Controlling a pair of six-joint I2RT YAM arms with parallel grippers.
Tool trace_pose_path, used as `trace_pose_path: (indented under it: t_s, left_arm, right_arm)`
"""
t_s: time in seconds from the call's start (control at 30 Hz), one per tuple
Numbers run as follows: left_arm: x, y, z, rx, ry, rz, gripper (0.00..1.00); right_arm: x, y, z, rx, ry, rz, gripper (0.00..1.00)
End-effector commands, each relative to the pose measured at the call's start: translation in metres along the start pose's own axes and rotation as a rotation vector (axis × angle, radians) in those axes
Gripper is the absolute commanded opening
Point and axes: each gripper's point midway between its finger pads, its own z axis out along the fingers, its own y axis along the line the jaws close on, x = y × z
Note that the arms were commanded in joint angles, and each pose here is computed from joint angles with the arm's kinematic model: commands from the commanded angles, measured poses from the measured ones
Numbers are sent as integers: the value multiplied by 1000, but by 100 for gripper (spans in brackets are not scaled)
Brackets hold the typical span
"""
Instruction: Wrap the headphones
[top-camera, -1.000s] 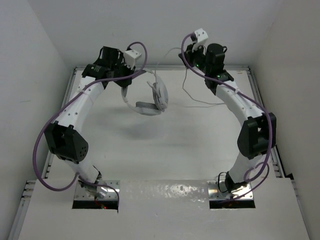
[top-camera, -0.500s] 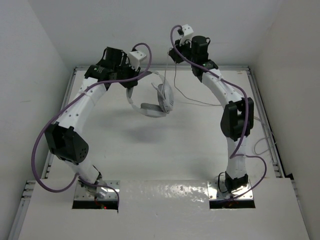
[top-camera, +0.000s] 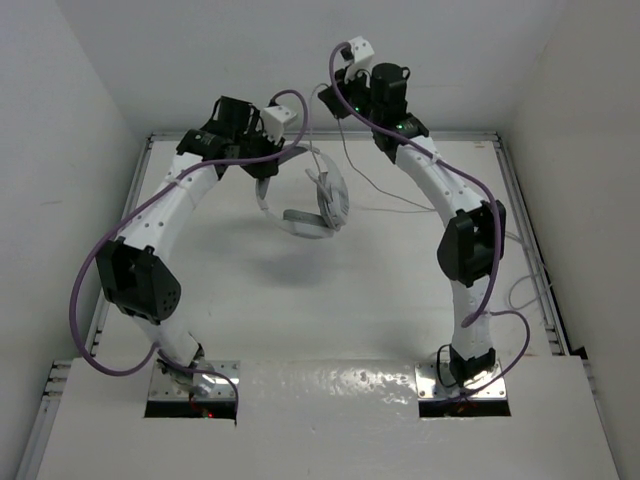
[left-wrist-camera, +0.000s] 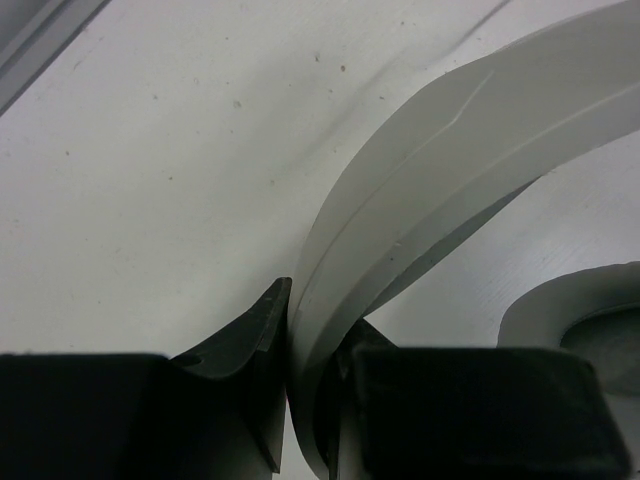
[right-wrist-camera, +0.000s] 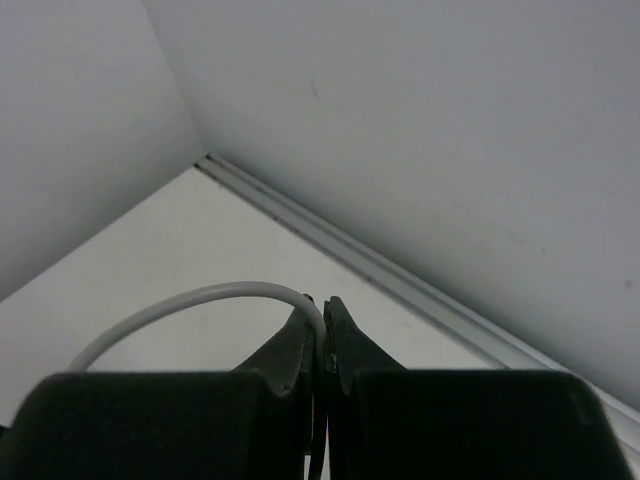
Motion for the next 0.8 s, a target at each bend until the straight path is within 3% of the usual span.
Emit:
trace_pose_path:
  t_s: [0.0,0.23,0.4,0.6,0.63,0.67,0.7,0.77]
  left_arm:
    - [-45,-13,-18,39,-138,26,0]
    - [-62,-12,-35,10,-189,5,0]
    - [-63,-18,-37,44,-196,21,0]
    - [-82,-19,-46,63,-249,-51,0]
    - [-86,-17,-46,73,-260,-73,0]
    - [-96,-9,-54,70,-296,-94,0]
    - [-105,-8,-59,91,-325,-134,0]
    - [-127,8,-73,68,-392,-163,0]
  right_arm:
    - [-36,-8,2,31,-74,13,0]
    - [25,-28,-5,91,-6,179,0]
    - [25,-34,3,106,4,184,0]
    - [65,-31,8,77,81,199,0]
    - [71,-25,6,52,87,203,10]
    - [61,-15,4,-10,50,192,28]
    - [85,-10,0,-30,85,211,66]
    - [96,-4,-4,-62,86,229,82]
